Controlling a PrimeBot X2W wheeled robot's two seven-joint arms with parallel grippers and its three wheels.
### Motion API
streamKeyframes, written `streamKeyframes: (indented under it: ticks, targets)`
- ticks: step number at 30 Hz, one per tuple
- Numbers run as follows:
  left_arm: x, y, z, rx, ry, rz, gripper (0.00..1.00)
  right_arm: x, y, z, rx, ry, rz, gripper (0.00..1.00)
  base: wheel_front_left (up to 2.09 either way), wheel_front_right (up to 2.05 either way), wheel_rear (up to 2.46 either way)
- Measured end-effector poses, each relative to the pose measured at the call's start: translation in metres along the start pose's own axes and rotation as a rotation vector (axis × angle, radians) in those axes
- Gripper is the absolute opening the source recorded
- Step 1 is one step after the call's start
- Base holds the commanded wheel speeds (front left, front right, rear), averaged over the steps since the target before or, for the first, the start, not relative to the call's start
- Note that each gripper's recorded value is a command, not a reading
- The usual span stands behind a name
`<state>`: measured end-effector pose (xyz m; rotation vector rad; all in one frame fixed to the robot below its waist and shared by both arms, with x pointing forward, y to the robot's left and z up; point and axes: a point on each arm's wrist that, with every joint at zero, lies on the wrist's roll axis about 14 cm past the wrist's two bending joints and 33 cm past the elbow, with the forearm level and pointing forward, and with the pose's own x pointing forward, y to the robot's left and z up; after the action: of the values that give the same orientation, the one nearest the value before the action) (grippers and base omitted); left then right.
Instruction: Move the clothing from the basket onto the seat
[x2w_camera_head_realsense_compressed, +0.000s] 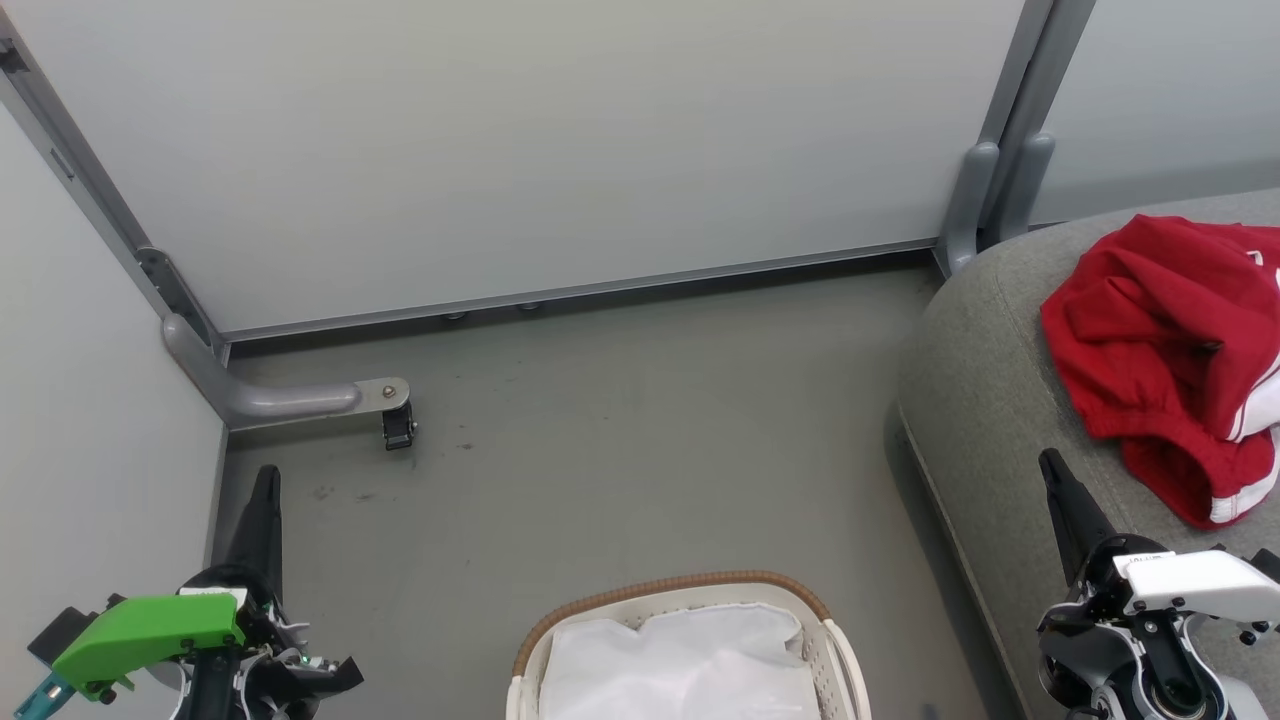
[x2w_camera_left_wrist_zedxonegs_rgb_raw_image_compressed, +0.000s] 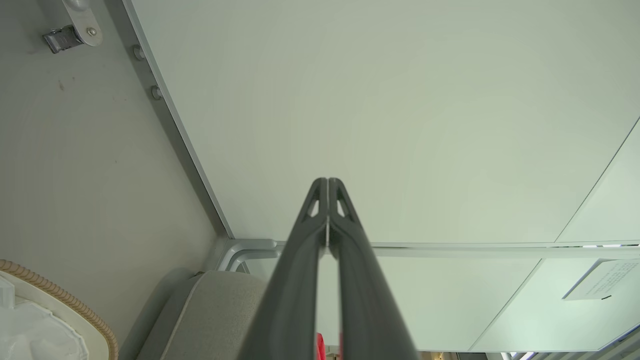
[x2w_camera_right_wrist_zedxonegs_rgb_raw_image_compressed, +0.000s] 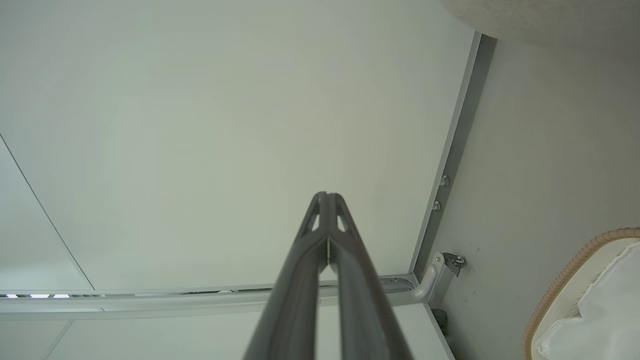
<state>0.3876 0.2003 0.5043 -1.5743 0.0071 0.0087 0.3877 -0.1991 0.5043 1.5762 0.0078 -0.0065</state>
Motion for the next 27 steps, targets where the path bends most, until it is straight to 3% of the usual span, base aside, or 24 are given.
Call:
streamKeyframes:
  ticks: [27]
  targets:
    - [0.0000,0.0000,0.0000,0.000,0.000,0.000,0.00,0.0000,0.0000,0.0000,0.000,0.000,0.000,0.00,0.00,0.00,0.00]
